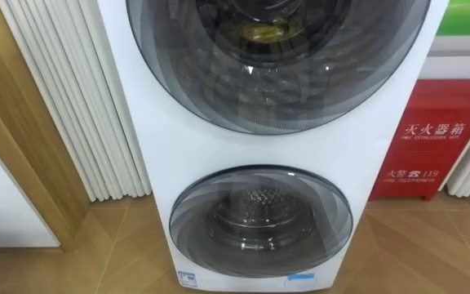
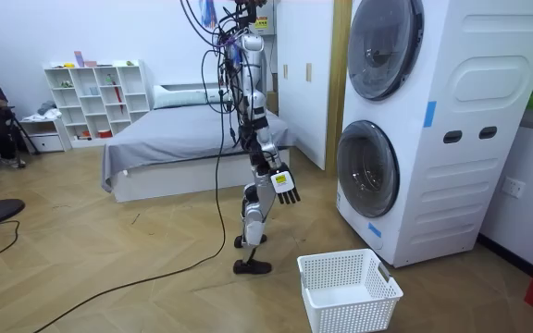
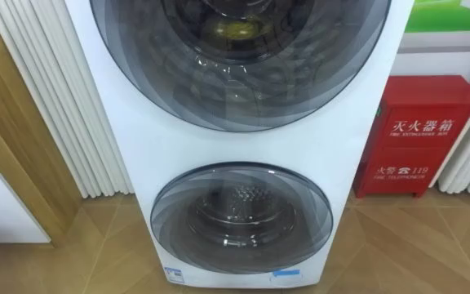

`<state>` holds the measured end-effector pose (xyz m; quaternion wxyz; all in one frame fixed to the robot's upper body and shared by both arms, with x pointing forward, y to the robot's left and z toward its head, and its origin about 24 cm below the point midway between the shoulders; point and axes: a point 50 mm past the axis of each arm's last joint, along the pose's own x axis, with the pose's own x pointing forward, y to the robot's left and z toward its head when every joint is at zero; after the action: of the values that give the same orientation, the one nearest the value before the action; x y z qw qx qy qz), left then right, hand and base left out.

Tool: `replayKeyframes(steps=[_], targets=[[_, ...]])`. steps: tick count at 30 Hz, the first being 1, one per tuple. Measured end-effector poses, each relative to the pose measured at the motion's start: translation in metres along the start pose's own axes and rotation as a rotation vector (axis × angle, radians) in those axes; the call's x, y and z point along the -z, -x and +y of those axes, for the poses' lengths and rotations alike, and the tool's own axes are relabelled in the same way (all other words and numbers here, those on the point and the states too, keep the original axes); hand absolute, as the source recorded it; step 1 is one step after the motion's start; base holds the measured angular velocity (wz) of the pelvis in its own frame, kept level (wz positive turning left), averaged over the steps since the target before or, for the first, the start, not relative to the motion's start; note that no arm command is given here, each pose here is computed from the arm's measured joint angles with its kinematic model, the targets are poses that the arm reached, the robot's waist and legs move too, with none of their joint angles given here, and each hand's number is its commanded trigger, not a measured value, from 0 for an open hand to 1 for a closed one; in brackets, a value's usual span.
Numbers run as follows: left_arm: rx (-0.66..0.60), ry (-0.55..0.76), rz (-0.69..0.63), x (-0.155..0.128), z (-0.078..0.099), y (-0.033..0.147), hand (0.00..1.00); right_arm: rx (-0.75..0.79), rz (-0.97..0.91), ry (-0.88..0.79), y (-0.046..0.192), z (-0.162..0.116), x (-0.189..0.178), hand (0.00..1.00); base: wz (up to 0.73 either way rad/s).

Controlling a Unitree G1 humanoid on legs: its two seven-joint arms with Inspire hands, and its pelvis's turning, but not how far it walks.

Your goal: Pick clothes from washing machine

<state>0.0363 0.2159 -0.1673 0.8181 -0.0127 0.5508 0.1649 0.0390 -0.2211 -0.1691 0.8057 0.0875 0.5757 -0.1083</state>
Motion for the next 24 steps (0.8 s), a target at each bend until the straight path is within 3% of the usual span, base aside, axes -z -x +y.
replayKeyframes(steps=[12,20,24], targets=[[-0.004,0.000,0.012,0.000,0.000,-0.001,0.00,0.005,0.010,0.012,0.000,-0.001,0.001,0.00,0.00],[0.003,0.027,0.039,0.003,0.003,-0.001,0.00,0.102,0.040,-0.056,0.001,-0.010,0.004,0.00,-0.03],[-0.001,0.034,0.032,0.001,0.004,-0.001,0.00,0.179,-0.059,-0.135,0.000,-0.017,-0.022,0.00,-0.11]])
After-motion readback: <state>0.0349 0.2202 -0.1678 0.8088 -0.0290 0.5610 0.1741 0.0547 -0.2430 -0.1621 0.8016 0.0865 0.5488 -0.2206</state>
